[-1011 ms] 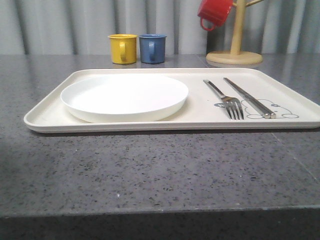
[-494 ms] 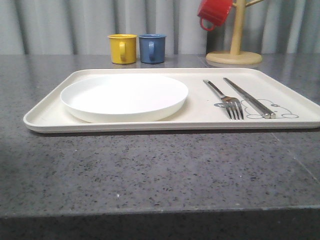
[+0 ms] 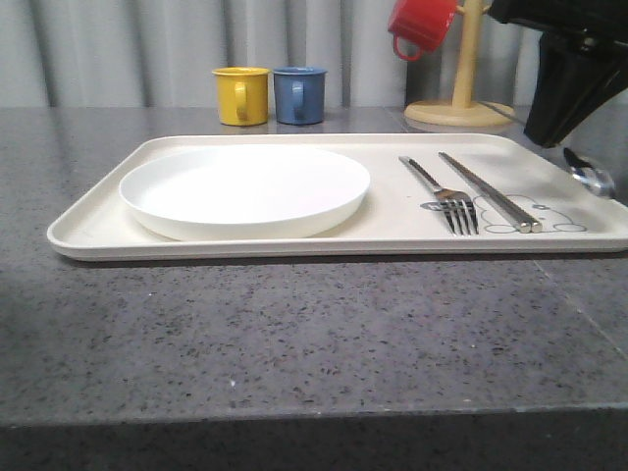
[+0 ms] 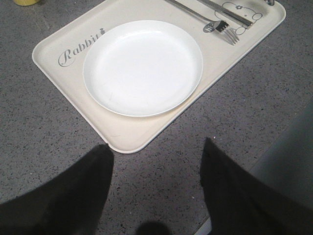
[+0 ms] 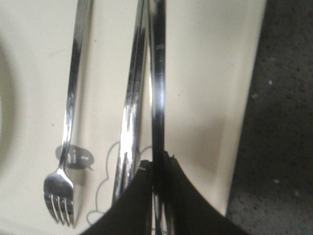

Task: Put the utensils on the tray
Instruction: 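Lower the spoon onto the tray beside the chopsticks, release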

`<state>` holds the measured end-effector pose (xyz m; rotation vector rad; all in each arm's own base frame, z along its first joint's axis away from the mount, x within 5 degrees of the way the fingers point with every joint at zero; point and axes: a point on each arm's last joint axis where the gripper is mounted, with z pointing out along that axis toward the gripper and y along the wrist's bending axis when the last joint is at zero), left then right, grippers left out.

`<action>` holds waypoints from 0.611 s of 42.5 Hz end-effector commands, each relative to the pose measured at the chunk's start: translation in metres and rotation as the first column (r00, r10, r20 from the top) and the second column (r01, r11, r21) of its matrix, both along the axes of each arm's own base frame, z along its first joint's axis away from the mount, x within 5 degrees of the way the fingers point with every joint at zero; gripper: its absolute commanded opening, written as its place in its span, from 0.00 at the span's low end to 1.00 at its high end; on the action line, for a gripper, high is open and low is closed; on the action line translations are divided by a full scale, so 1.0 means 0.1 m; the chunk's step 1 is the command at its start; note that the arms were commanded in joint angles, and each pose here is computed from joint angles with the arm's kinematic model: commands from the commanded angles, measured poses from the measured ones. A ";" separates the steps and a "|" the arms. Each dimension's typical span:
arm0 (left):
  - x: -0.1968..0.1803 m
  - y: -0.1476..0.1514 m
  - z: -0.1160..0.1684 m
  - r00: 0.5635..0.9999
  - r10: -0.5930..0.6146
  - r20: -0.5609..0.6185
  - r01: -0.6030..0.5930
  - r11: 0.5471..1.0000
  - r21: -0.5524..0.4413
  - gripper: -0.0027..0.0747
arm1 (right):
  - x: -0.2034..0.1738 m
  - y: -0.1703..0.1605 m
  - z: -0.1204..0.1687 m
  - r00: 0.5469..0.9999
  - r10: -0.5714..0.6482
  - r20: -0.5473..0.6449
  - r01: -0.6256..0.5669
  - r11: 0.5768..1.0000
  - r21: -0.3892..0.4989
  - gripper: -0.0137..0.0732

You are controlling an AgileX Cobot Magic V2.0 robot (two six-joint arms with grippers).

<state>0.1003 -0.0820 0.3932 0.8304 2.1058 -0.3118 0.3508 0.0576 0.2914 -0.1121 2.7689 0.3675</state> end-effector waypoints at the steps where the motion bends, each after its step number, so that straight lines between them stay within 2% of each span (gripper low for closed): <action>1: 0.00 -0.01 0.12 0.998 0.000 0.065 0.004 0.998 -0.063 0.54 | 0.06 0.02 0.16 0.994 -0.031 0.101 0.027 0.999 0.044 0.13; 10: 0.00 -0.01 0.12 0.998 0.000 0.066 0.005 0.998 -0.064 0.54 | 0.16 0.00 0.02 0.994 -0.053 0.095 0.052 0.998 0.019 0.24; 19: 0.00 -0.01 0.12 0.998 0.000 0.066 0.005 0.998 -0.064 0.54 | 0.16 -0.04 0.01 0.994 -0.068 0.084 0.070 0.997 -0.015 0.33; 26: 0.00 -0.01 0.12 0.998 0.000 0.066 0.005 0.998 -0.064 0.54 | 0.13 -0.04 0.03 0.996 -0.064 0.067 0.065 0.998 -0.015 0.45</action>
